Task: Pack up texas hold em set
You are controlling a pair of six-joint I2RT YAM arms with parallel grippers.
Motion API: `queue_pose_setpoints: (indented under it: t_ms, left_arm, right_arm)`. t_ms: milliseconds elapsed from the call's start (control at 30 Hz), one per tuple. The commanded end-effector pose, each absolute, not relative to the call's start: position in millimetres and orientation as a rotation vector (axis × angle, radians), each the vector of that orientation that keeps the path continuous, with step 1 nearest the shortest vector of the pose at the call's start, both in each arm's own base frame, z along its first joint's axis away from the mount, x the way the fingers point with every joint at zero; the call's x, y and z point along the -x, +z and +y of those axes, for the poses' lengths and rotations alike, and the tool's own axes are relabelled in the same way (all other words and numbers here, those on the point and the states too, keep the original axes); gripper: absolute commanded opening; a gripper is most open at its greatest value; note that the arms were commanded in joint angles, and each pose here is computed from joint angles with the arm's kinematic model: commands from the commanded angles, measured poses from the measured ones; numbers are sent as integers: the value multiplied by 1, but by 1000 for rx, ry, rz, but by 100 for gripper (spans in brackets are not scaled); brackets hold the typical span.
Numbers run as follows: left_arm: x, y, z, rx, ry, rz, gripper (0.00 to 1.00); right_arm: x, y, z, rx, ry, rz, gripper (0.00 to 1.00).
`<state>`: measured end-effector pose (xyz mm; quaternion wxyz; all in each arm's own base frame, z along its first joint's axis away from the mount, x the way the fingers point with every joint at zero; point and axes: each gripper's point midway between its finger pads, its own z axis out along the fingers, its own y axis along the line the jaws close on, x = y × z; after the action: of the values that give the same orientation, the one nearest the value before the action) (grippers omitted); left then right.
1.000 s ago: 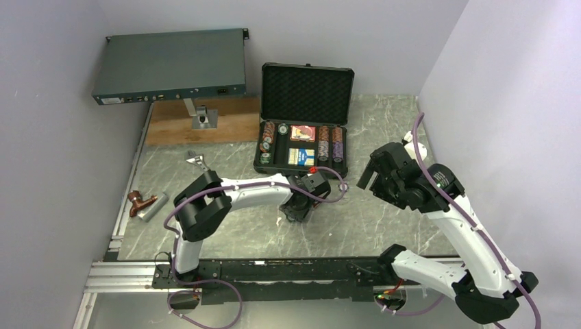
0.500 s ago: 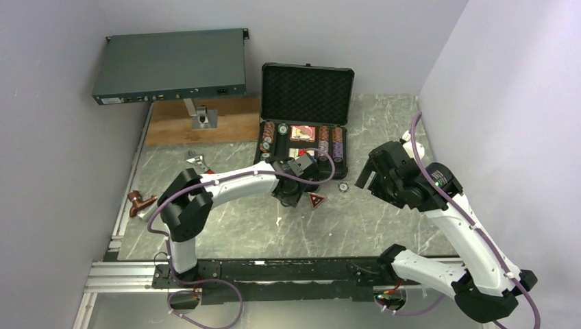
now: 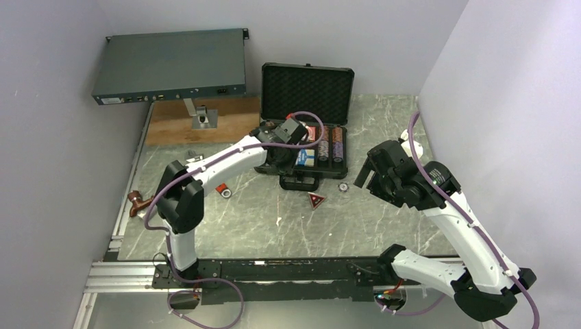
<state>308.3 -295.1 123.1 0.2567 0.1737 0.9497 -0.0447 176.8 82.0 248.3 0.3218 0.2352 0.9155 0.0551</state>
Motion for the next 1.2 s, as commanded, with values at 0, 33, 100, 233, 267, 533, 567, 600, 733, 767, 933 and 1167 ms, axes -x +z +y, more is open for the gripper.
queue_pose_setpoints:
  t_ms: [0, 33, 100, 233, 267, 533, 567, 600, 733, 767, 933, 1167]
  left_arm:
    - [-336, 136, -295, -462, -110, 2537, 29]
    - [-341, 137, -295, -459, -106, 2533, 29]
    - [-350, 135, -293, -452, -99, 2533, 28]
    - [-368, 127, -286, -428, -83, 2537, 28]
    - [-372, 123, -284, -423, -80, 2542, 28]
    - [-386, 102, -284, -447, -86, 2561, 28]
    - [-386, 100, -283, -449, -83, 2563, 28]
    - [-386, 97, -283, -450, -81, 2566, 28]
    - [-385, 92, -284, -452, -99, 2566, 33]
    - [-385, 93, -284, -447, -103, 2564, 36]
    - [-381, 98, -281, -448, -98, 2566, 49]
    - [-379, 134, -274, -437, -103, 2511, 63]
  right_arm:
    - [-181, 255, 84, -615, 175, 2379, 83]
    - [-181, 255, 84, -615, 175, 2378, 83]
    - [-180, 254, 83, -618, 173, 2378, 83]
    - [-176, 253, 81, -625, 169, 2383, 83]
    - [-174, 253, 79, -629, 167, 2384, 83]
    - [-167, 248, 74, -646, 152, 2392, 83]
    - [-167, 248, 74, -647, 151, 2395, 83]
    - [-167, 248, 74, -649, 152, 2394, 83]
    - [-169, 247, 76, -647, 154, 2395, 83]
    - [-169, 247, 76, -644, 152, 2397, 83]
    - [-173, 247, 80, -636, 163, 2399, 83]
    - [-182, 243, 91, -611, 192, 2407, 83]
